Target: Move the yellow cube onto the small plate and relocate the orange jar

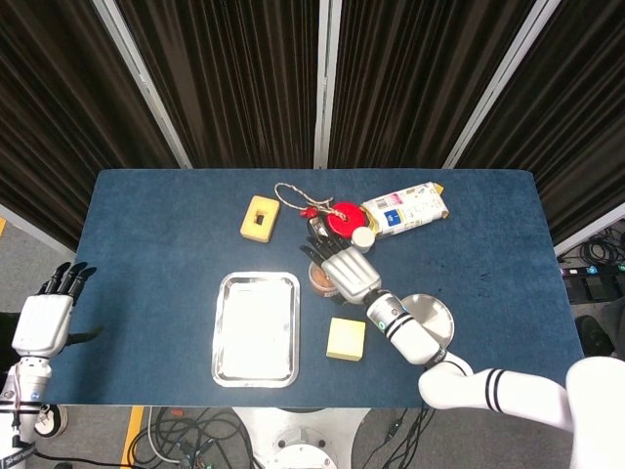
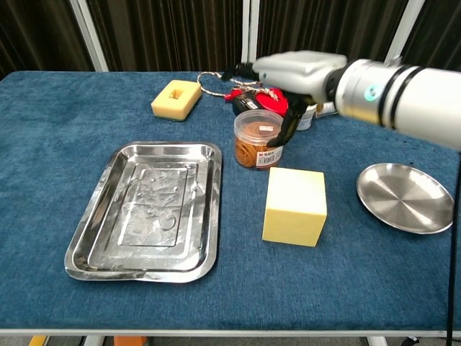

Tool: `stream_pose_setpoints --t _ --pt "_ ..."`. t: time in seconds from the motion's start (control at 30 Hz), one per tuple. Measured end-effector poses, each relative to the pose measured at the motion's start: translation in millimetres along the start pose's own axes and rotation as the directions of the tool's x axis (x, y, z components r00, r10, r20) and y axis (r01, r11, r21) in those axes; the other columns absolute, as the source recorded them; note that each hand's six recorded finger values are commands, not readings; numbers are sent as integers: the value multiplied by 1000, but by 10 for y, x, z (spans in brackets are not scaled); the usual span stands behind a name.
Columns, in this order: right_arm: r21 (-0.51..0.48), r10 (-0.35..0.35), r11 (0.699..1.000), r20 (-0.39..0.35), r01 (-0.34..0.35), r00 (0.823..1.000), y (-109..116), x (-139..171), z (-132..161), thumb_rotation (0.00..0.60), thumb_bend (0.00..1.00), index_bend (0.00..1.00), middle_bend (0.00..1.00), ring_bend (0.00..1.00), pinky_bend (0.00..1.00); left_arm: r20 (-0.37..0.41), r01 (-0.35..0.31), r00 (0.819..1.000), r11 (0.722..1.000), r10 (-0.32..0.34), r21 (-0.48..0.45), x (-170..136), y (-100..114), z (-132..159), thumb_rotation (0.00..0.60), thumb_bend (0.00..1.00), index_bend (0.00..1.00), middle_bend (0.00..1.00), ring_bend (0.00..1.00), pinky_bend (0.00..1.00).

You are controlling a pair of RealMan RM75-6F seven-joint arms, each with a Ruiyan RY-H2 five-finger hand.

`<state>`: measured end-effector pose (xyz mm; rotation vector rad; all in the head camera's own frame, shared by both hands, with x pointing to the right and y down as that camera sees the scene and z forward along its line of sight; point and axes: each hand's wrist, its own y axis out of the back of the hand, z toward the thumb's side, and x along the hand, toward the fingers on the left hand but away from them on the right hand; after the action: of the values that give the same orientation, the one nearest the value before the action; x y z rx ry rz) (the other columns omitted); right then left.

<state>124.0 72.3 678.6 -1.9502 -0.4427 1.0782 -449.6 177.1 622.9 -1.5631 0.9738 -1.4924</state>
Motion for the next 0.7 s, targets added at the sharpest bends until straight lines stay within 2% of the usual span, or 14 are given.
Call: stream_pose_setpoints --t 0.13,0.3,0.53,0.7 --pt "-8 -15 1000 -39 15 999 193 304 105 600 82 0 50 0 34 4 3 1000 1000 -3 -4 14 -15 36 600 14 137 89 54 271" --pt "-27 20 999 -69 -22 997 242 672 203 600 61 0 81 0 64 13 12 1000 1000 -12 2 28 -40 81 600 14 138 88 54 271" --pt "-59 144 987 -79 -149 986 -6 1094 287 600 48 0 93 0 97 11 17 1000 1000 -17 -9 23 -64 79 600 14 138 89 54 270" --pt "-68 191 978 -63 -195 980 -192 1157 291 600 48 0 91 0 98 13 17 1000 1000 -17 -3 15 -69 68 600 14 137 88 54 270"
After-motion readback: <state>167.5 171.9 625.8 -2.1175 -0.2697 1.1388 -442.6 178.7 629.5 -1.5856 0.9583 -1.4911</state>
